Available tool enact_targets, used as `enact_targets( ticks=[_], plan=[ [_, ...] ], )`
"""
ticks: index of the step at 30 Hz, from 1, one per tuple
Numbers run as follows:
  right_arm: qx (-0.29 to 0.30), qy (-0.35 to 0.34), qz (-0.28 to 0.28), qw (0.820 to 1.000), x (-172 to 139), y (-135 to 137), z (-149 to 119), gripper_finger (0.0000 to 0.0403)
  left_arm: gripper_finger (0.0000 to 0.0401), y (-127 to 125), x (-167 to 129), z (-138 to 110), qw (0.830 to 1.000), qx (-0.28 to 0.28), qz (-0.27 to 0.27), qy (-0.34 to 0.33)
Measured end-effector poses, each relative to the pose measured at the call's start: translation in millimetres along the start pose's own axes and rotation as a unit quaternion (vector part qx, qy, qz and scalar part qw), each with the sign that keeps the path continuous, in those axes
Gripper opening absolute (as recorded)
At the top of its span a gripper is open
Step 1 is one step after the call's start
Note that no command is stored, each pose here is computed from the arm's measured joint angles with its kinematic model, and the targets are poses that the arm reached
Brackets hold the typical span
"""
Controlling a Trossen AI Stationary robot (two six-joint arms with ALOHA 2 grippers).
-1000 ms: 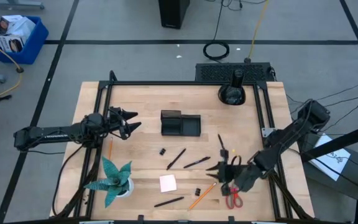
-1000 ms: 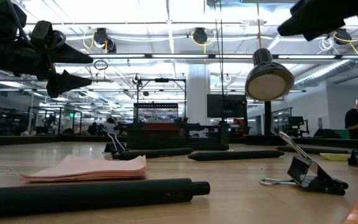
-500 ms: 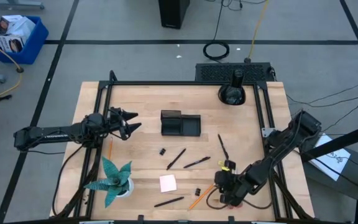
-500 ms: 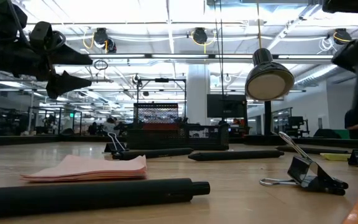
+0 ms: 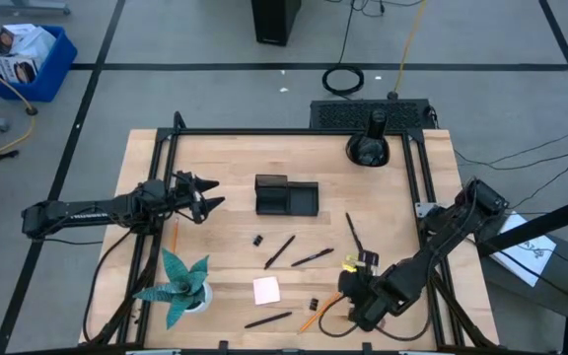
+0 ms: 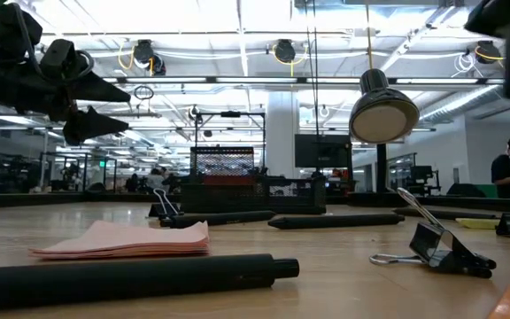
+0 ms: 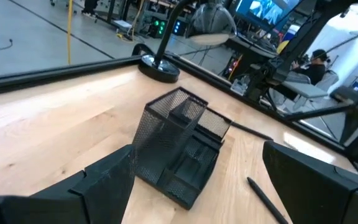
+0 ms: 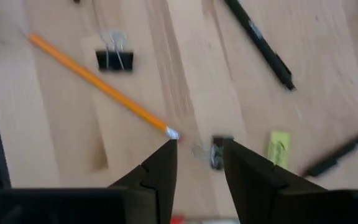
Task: Pick and place office supplies into organizer
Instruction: Put the black binder clip into the black desk organizer
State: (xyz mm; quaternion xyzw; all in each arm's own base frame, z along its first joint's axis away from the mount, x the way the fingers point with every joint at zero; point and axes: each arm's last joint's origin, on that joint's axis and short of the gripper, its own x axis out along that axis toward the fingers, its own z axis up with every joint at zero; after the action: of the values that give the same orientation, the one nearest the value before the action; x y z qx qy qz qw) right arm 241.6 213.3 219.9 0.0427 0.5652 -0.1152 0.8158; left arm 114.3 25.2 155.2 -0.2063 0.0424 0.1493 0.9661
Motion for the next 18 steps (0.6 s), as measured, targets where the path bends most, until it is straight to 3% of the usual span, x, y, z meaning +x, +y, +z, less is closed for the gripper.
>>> enact_targets(
  ticks=[12, 18],
  plan=[
    [-0.004, 0.112, -0.080, 0.990, 38.4, 30.0, -2.7, 0.0118, 0.0351, 1.8, -0.1, -4.4, 1.000, 0.000, 0.009, 0.023],
    [-0.032, 0.032, -0.143, 0.989, 12.1, 46.9, 5.1, 0.0118, 0.0351, 1.8, -0.1, -4.5, 1.000, -0.002, 0.009, 0.023]
  ],
)
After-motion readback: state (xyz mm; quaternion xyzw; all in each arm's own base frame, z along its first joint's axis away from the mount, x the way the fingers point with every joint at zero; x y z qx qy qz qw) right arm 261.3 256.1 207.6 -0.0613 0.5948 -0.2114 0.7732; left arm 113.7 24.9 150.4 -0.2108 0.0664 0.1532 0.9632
